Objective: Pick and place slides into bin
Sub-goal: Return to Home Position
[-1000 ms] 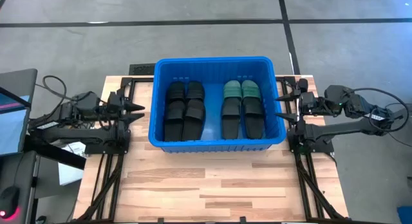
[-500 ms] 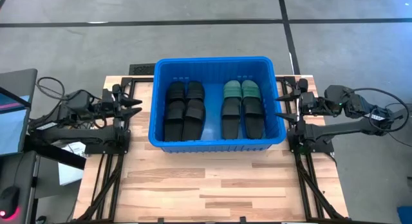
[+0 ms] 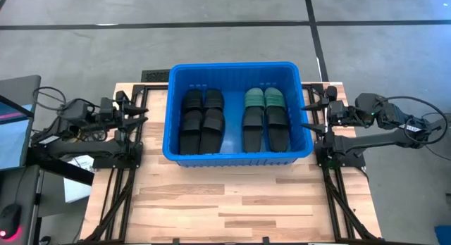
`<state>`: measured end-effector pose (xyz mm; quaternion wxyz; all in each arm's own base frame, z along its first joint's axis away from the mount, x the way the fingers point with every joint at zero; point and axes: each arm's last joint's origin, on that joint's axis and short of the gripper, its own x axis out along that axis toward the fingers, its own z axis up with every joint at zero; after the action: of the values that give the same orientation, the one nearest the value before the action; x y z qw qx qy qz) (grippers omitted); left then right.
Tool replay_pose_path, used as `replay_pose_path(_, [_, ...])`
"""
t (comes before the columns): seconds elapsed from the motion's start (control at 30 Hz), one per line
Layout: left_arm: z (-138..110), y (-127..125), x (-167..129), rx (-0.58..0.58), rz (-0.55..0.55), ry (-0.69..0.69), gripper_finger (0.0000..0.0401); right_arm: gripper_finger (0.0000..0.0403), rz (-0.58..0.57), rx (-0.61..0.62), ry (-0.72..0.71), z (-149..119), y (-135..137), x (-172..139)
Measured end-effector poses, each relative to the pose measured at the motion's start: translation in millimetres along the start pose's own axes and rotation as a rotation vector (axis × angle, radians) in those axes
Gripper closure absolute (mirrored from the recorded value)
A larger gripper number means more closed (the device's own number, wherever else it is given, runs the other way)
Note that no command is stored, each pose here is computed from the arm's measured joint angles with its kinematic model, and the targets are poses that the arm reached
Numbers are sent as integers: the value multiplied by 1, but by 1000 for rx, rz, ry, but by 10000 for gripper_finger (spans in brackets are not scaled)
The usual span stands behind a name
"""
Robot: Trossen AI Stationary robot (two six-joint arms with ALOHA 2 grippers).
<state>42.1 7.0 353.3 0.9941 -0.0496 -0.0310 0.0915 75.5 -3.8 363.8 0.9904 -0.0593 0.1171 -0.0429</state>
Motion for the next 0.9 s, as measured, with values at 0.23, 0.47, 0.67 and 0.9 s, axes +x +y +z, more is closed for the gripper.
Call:
replay_pose_path(0.23, [-3, 0, 9, 4, 5, 52, 268, 147, 0, 0, 0, 0, 0, 0])
replay_pose_path(0.47, [-10, 0, 9, 9, 12, 125, 268, 147, 0, 0, 0, 0, 0, 0])
replay_pose_path(0.67, [-13, 1, 9, 11, 15, 155, 268, 147, 0, 0, 0, 0, 0, 0])
replay_pose_path(0.9, [-13, 1, 9, 11, 15, 156, 268, 147, 0, 0, 0, 0, 0, 0])
